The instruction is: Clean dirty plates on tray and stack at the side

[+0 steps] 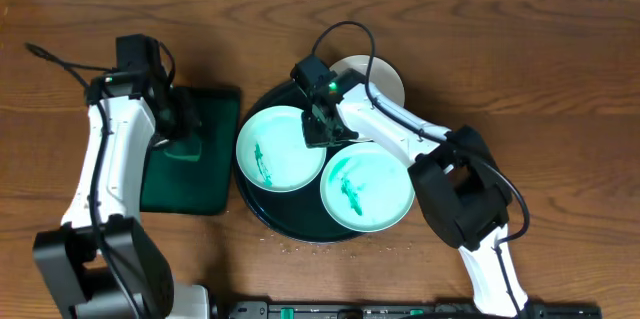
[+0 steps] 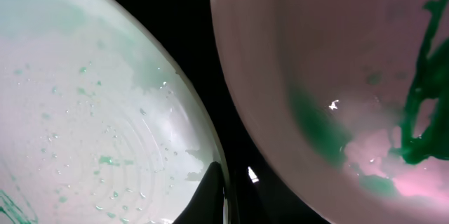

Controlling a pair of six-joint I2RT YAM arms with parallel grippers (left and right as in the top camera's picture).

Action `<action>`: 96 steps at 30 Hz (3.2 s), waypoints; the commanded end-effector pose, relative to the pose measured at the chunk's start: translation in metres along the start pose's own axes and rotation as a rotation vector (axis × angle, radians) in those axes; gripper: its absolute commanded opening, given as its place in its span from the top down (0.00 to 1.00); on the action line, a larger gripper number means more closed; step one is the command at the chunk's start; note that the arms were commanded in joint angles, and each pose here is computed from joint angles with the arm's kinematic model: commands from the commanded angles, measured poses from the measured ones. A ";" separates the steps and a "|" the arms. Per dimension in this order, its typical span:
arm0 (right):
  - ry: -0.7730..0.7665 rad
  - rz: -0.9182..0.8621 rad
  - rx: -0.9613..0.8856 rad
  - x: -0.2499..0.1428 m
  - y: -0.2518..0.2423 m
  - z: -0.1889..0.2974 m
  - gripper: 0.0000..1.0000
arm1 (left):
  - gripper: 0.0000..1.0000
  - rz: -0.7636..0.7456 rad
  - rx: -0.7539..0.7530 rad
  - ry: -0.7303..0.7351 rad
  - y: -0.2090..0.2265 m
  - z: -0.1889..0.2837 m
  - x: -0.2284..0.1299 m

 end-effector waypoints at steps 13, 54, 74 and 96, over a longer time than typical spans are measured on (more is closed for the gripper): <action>0.027 0.020 0.044 -0.002 0.004 -0.014 0.99 | 0.93 0.005 -0.148 0.113 -0.040 -0.004 -0.028; 0.046 0.026 0.091 -0.002 0.000 -0.012 0.99 | 0.93 -0.097 0.083 0.027 -0.073 -0.102 -0.109; 0.046 0.027 0.091 -0.002 0.000 -0.012 0.99 | 0.93 -0.160 0.141 -0.201 -0.074 -0.083 -0.051; 0.044 0.029 0.092 -0.002 0.001 -0.013 0.99 | 0.93 -0.533 -0.267 0.122 -0.139 -0.090 -0.128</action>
Point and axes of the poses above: each gripper's point midway between its finger pads, its own z axis back along the fingers, its own y axis along the line the jaws close on, x = y × z, the point moved 2 cm from there along z, back along the fingers, and after that the axes turned 12 degrees about z, right-handed, at the moved point
